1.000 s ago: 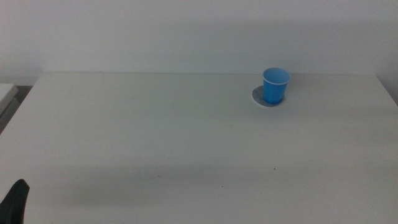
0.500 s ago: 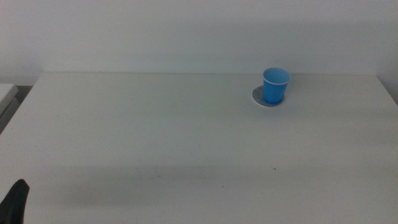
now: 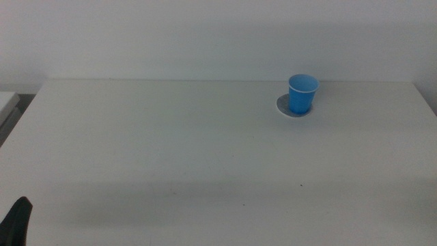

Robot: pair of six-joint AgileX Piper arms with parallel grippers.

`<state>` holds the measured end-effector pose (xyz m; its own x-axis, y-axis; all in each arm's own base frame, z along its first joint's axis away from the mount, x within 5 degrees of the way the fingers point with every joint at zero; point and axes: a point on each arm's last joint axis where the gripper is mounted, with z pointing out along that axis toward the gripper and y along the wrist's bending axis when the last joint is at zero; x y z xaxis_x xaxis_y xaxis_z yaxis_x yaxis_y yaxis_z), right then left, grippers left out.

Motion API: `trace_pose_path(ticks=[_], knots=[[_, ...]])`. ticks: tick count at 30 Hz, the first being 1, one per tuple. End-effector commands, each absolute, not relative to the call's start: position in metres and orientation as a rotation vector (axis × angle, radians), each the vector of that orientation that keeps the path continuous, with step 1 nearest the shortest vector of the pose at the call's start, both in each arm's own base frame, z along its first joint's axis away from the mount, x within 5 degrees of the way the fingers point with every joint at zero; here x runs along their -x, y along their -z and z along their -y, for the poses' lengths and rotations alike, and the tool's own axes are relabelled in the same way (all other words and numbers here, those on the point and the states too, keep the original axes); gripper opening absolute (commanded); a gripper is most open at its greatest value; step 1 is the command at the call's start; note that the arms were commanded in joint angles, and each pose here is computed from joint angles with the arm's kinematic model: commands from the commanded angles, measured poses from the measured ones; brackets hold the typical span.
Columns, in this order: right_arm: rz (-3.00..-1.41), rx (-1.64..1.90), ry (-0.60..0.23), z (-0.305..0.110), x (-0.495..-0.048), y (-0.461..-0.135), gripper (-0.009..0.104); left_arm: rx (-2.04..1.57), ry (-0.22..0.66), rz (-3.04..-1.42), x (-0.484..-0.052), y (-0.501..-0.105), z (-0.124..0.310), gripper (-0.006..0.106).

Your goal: Place an empty cup on a cup mat.

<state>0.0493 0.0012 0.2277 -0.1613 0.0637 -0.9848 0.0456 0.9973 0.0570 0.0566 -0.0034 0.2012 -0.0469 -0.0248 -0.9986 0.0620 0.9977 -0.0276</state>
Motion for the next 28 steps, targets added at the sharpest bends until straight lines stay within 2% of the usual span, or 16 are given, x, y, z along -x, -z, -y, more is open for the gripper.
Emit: trace_pose_path(ticks=[1, 6, 12, 19, 28], knots=[[-1.752, -0.099, -0.031, -0.001, -0.050, -0.211, 0.093, -0.026, 0.076, -1.599, -0.056, -0.203, 0.003, 0.094], [-1.812, -0.077, -0.012, -0.001, -0.051, -0.196, 0.093, -0.026, 0.076, -1.599, -0.056, -0.203, 0.003, 0.094], [-1.795, -0.087, -0.003, 0.000, -0.054, -0.185, 0.093, -0.026, 0.076, -1.599, -0.056, -0.203, 0.003, 0.094], [-1.714, -0.096, 0.018, 0.002, -0.055, -0.192, 0.093, -0.026, 0.076, -1.599, -0.056, -0.203, 0.003, 0.094], [-1.716, -0.104, 0.005, 0.002, -0.055, -0.192, 0.093, -0.026, 0.076, -1.599, -0.056, -0.203, 0.003, 0.094]])
